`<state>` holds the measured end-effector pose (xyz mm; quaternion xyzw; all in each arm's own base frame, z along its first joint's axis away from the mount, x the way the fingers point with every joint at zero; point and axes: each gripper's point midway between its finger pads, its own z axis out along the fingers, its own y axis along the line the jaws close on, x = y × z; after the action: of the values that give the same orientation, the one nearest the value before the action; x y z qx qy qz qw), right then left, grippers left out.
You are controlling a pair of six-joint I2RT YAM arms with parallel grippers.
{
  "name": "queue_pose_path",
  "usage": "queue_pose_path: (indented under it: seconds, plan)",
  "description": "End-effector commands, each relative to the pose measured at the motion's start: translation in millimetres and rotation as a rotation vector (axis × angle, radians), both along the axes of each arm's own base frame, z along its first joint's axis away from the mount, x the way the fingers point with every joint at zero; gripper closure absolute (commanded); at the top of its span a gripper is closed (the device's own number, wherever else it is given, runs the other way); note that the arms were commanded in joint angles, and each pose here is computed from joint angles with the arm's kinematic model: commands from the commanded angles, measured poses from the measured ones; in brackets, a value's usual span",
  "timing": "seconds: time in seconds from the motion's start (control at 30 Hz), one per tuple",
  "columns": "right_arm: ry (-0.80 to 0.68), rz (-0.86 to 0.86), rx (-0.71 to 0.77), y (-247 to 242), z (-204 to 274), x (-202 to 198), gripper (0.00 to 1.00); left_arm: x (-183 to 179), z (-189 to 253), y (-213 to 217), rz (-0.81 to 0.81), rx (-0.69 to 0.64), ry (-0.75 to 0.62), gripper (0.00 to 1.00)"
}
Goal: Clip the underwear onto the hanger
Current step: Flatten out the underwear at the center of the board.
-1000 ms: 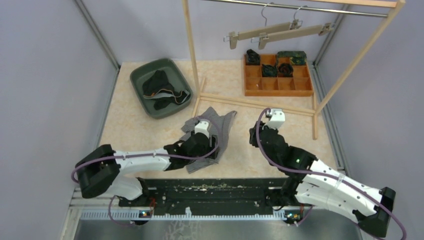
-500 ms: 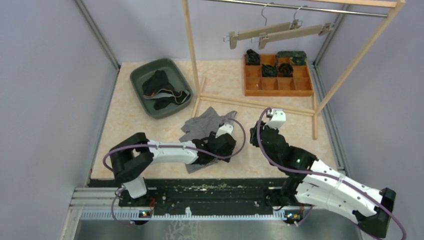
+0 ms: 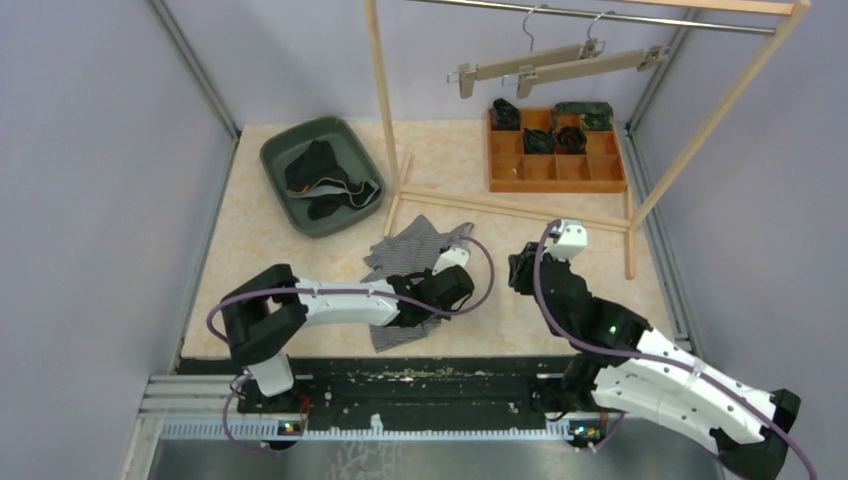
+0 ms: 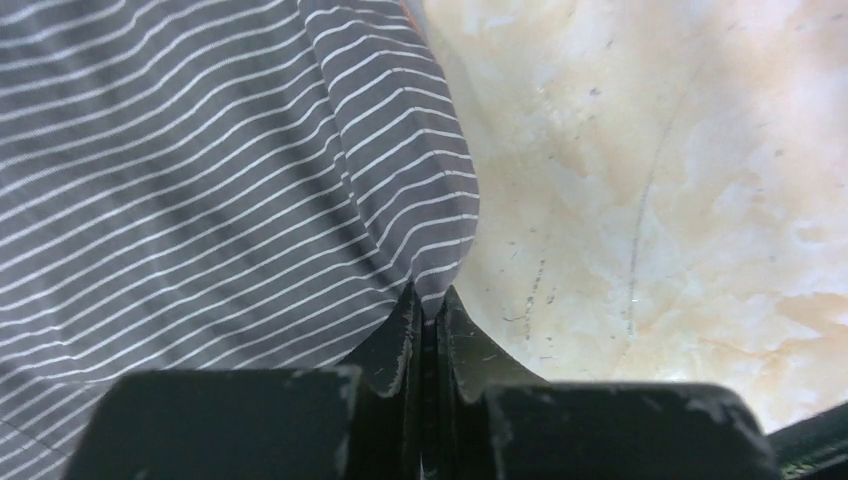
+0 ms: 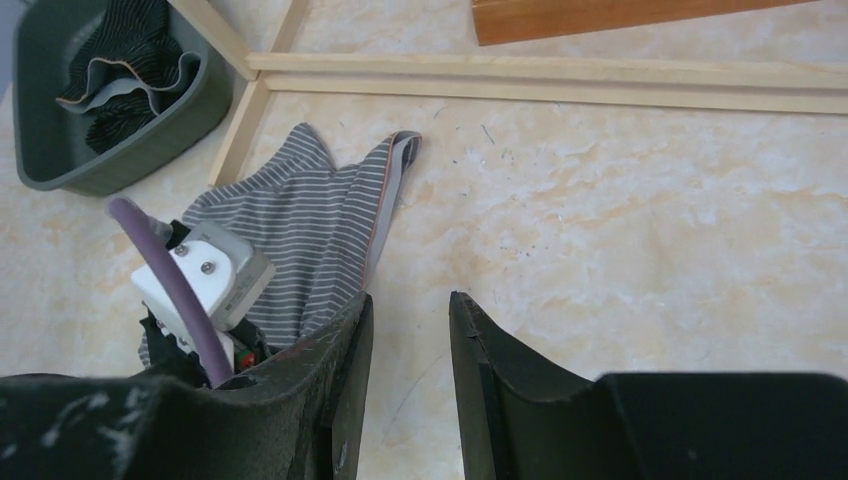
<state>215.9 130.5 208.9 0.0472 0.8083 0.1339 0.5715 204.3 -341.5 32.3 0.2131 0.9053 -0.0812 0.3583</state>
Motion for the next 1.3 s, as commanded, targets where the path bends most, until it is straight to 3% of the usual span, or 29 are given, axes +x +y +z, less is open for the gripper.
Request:
queue_pose_path:
  seconds: [0.0, 0.1, 0.2, 0.37, 0.63, 1.03, 1.1, 1.17, 1.27]
  plan:
    - [-0.037, -0.048, 0.021, -14, 13, 0, 0.65, 9, 47, -30, -0.045, -0.149, -0.070, 0.95]
    - [-0.045, -0.054, 0.028, -18, 16, -2, 0.65, 13, 67, -41, -0.072, -0.265, -0.093, 0.95]
    - [-0.046, -0.056, 0.027, -20, 16, -3, 0.65, 19, 99, -48, -0.097, -0.465, -0.116, 0.95]
    - [-0.044, -0.055, 0.027, -20, 15, -3, 0.65, 23, 122, -28, -0.068, -0.708, -0.146, 0.95]
    - [-0.034, -0.044, 0.028, -16, 12, -2, 0.65, 12, 86, 14, 0.034, -0.813, -0.090, 0.90]
    - [-0.011, -0.031, 0.010, -8, 4, 1, 0.65, -4, 54, 47, 0.056, -0.822, -0.006, 0.82]
    - [-0.011, -0.029, 0.012, -7, 4, 1, 0.65, -7, 47, 48, 0.053, -0.806, 0.032, 0.72]
    - [-0.010, -0.026, 0.015, -5, 4, 1, 0.65, -11, 40, 49, 0.050, -0.786, 0.062, 0.49]
    - [-0.006, -0.022, 0.012, -4, 3, 1, 0.65, -15, 32, 54, 0.061, -0.760, 0.087, 0.28]
